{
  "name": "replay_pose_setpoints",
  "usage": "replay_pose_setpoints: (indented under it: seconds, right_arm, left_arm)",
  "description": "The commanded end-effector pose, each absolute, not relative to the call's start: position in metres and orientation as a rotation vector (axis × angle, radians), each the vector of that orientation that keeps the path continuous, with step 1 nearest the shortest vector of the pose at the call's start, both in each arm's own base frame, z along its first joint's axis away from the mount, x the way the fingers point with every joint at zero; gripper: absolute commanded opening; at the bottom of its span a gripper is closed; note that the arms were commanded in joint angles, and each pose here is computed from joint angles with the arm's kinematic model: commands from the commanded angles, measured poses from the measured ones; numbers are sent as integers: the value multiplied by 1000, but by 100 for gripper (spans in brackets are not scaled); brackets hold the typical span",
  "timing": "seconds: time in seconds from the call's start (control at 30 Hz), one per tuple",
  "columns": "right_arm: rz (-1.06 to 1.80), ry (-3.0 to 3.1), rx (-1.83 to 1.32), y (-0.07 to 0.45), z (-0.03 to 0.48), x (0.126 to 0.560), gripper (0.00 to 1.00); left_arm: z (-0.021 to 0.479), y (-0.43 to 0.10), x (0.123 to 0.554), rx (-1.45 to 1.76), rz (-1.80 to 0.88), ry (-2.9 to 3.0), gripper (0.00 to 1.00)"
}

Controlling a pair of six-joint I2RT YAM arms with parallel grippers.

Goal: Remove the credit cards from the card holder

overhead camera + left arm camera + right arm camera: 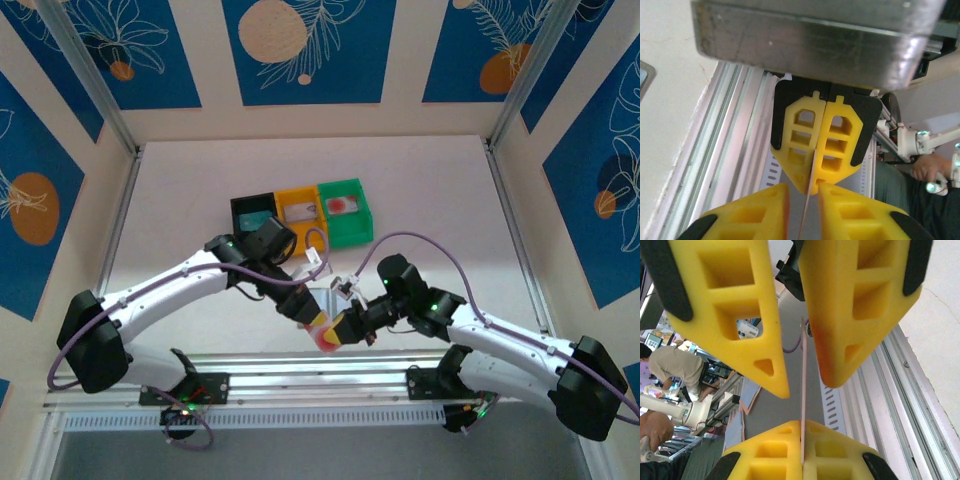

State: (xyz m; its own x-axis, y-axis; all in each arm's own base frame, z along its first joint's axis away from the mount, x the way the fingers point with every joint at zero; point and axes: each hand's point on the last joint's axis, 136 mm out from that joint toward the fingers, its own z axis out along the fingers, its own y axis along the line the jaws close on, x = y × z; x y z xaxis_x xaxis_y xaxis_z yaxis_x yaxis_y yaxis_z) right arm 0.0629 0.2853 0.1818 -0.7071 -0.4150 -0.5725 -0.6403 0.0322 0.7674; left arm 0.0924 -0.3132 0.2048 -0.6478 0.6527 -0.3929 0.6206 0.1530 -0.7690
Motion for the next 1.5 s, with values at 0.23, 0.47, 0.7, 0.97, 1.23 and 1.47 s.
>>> replay_pose_setpoints:
  seconds: [0.23, 0.47, 0.7, 0.97, 1.23, 1.47]
  right_arm:
    - [1630, 2095, -1056, 284, 192, 76, 11]
    - [1431, 2098, -768, 257, 183, 109, 50]
    - [1499, 1930, -620, 246, 185, 113, 63]
    - [1537, 1841, -599, 251, 195, 112, 63]
    - [1555, 1770, -598, 253, 207, 111, 56]
    - [1548, 1747, -603, 254, 215, 113, 47]
  left_arm:
    - [213, -307, 84, -1360, 1585, -2350, 0]
    - [221, -297, 122, -1246, 1658, -2677, 0]
    - [236, -300, 150, -850, 1893, -2849, 0]
    - [259, -298, 159, -520, 2203, -2783, 0]
    - [253, -302, 148, -437, 2274, -2700, 0]
    - [249, -304, 136, -468, 2262, -2670, 0]
